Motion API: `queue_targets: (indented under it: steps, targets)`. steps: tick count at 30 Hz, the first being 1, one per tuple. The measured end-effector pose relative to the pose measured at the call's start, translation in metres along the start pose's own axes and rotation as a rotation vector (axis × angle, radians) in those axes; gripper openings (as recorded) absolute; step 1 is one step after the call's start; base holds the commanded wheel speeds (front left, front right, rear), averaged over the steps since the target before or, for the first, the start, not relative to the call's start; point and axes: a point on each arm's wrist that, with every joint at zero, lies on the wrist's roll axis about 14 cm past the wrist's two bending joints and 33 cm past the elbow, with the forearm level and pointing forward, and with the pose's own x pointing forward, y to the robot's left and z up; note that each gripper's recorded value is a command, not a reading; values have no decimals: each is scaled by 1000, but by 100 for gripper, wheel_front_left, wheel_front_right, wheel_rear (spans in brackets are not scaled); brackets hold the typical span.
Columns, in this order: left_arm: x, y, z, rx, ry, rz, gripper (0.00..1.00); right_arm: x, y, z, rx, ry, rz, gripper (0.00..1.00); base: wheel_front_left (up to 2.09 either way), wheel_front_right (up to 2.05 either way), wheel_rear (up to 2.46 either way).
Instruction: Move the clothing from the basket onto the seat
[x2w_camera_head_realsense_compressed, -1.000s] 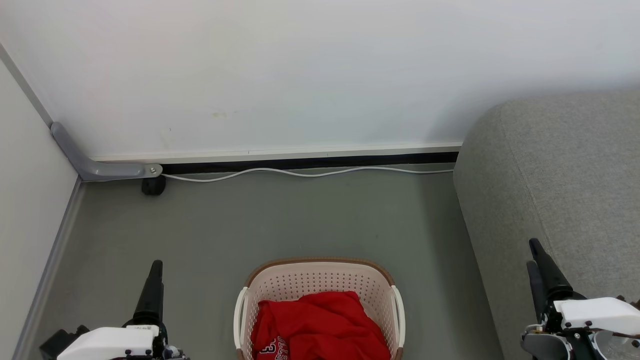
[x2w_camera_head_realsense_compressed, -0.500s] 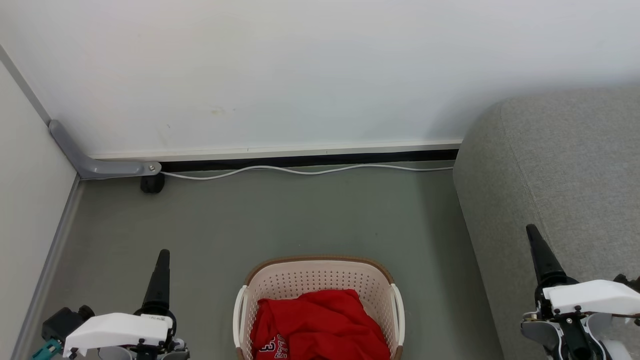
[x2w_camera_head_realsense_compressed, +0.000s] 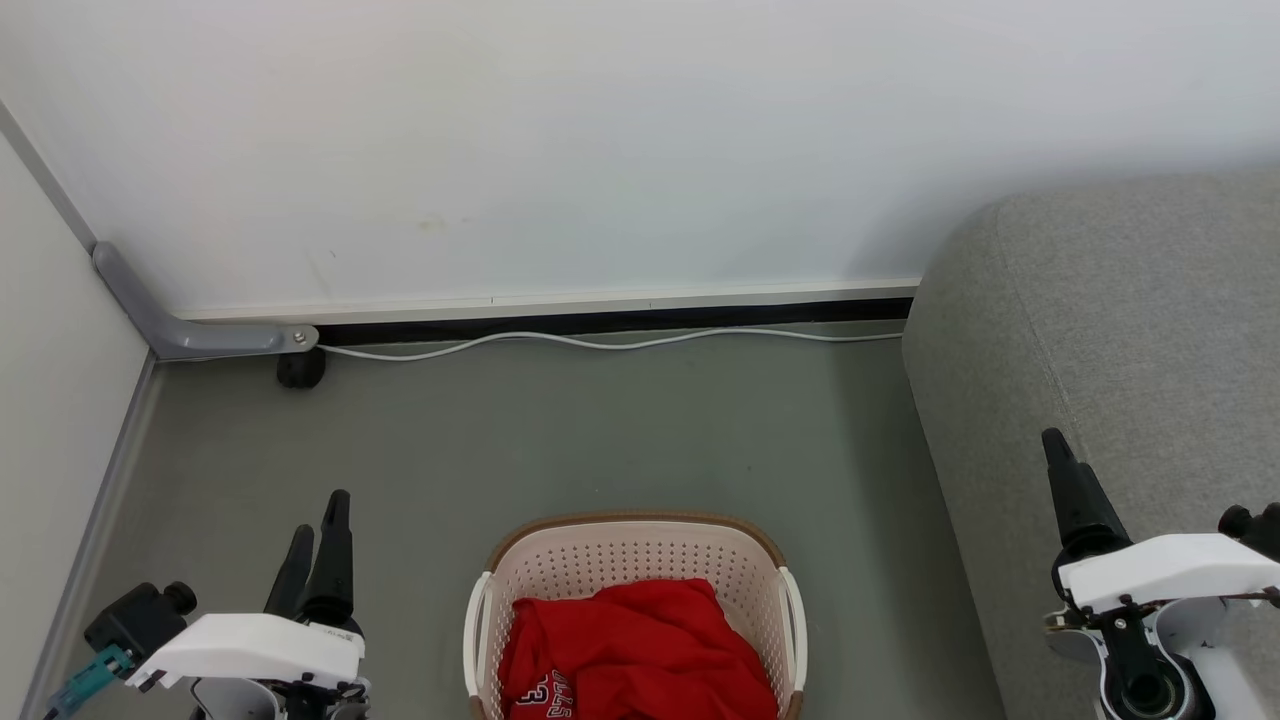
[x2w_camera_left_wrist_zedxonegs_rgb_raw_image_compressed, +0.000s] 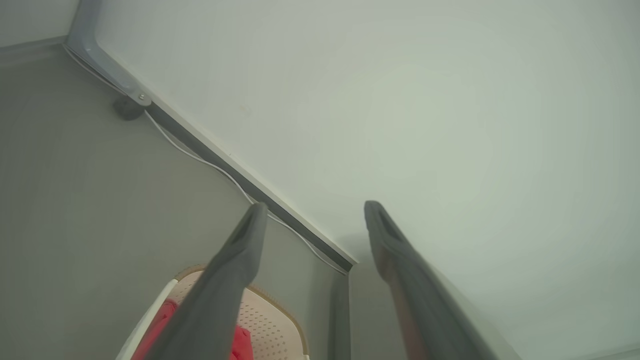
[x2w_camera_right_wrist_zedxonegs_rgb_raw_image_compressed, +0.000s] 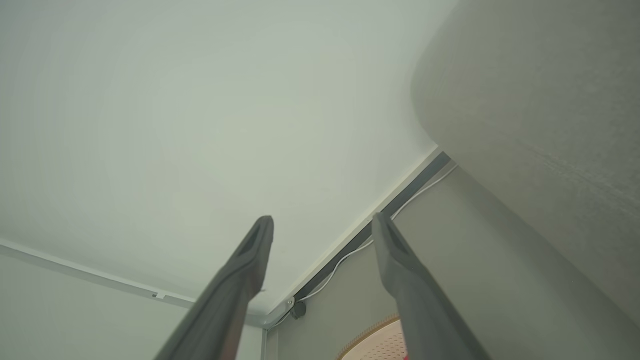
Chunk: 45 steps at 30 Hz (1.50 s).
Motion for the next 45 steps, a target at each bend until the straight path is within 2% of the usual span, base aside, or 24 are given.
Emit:
queue_targets:
  steps: [13,45]
  targets:
    - [4,-1,4,212,-12,-10,100,7,3,1,-227,3,12,100,0,0,0]
    - [17,-27,3,637,-42,-114,100,23,22,6,-630,-17,99,100,0,0,0]
